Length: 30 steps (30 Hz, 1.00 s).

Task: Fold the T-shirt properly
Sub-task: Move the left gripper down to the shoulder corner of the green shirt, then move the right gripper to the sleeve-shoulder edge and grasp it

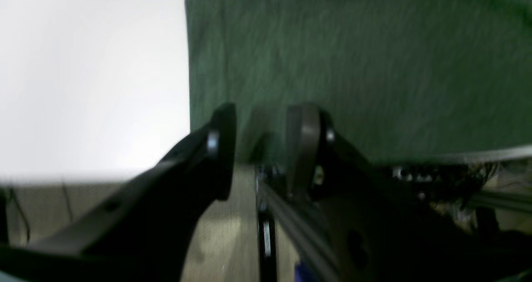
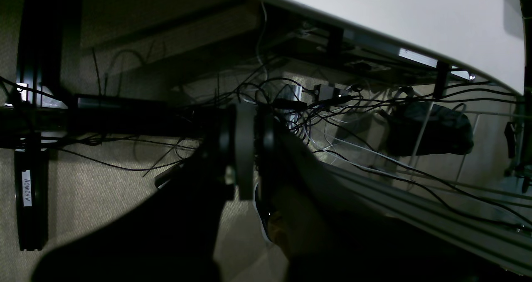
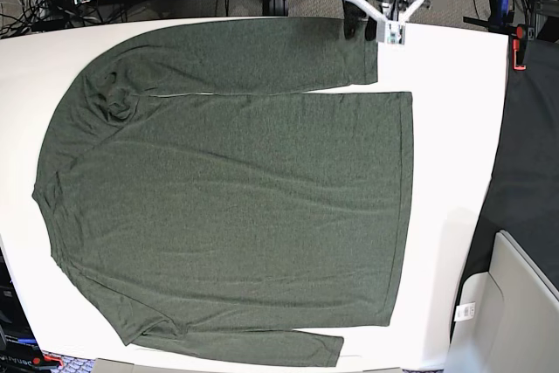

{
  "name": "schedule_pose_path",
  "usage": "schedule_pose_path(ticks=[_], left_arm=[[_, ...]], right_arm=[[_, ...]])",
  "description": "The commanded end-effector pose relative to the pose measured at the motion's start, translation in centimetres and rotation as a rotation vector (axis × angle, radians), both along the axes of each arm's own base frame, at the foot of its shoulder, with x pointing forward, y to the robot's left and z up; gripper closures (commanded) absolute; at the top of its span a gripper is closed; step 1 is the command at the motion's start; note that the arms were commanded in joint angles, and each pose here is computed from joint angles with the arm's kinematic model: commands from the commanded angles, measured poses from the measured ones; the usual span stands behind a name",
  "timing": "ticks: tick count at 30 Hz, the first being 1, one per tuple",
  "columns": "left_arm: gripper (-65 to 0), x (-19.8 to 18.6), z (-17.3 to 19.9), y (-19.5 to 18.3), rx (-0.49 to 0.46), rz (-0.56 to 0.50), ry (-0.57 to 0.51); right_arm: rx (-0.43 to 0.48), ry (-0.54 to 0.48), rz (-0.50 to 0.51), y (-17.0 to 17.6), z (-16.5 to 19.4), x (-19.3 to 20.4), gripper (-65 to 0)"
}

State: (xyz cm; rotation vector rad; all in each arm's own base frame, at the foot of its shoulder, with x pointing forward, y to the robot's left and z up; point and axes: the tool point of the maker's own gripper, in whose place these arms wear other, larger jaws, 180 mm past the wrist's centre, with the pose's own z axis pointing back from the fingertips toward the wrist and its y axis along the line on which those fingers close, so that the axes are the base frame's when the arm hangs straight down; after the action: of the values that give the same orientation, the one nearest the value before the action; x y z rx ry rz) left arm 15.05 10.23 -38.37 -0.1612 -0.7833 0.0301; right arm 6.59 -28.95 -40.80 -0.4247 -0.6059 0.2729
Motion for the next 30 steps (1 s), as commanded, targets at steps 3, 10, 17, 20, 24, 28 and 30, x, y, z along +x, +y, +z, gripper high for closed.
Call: schedule_pose_path(ticks=[3,10,17,20,24,28,30], left_arm=[[-20.4,0.6,0.4,1.6,0.027,0.037,-0.022],[-20.4,1.1,-1.0,3.8,0.042,0.12,0.09],[-20.4,0.8,-1.5,2.5,0.019,0.092,0.123],[-20.4,-0.1,-2.1,1.6,0.006,0.073,0.152],[-20.4,-0.6,-2.8,0.3,-0.013,0.045,0.174],[-20.4,-0.9,-3.4,-0.2,-0.02,0.035,0.19],[-20.4,-1.1,-3.8,-0.2,-0.02,0.035,0.202]], right_arm=[[-0.015,-0.022,0.01,-0.3,0.7,0.3,-0.6],[-0.014,-0.03,0.009,-0.3,0.8,0.6,-0.6],[-0.013,-0.035,0.008,-0.2,0.8,0.8,-0.6],[-0.013,-0.035,0.008,-0.2,0.8,0.8,-0.6],[-0.013,-0.036,0.008,-0.2,0.8,0.8,-0.6],[-0.013,-0.036,0.008,-0.2,0.8,0.8,-0.6],[-0.013,-0.036,0.008,-0.2,0.8,0.8,-0.6]])
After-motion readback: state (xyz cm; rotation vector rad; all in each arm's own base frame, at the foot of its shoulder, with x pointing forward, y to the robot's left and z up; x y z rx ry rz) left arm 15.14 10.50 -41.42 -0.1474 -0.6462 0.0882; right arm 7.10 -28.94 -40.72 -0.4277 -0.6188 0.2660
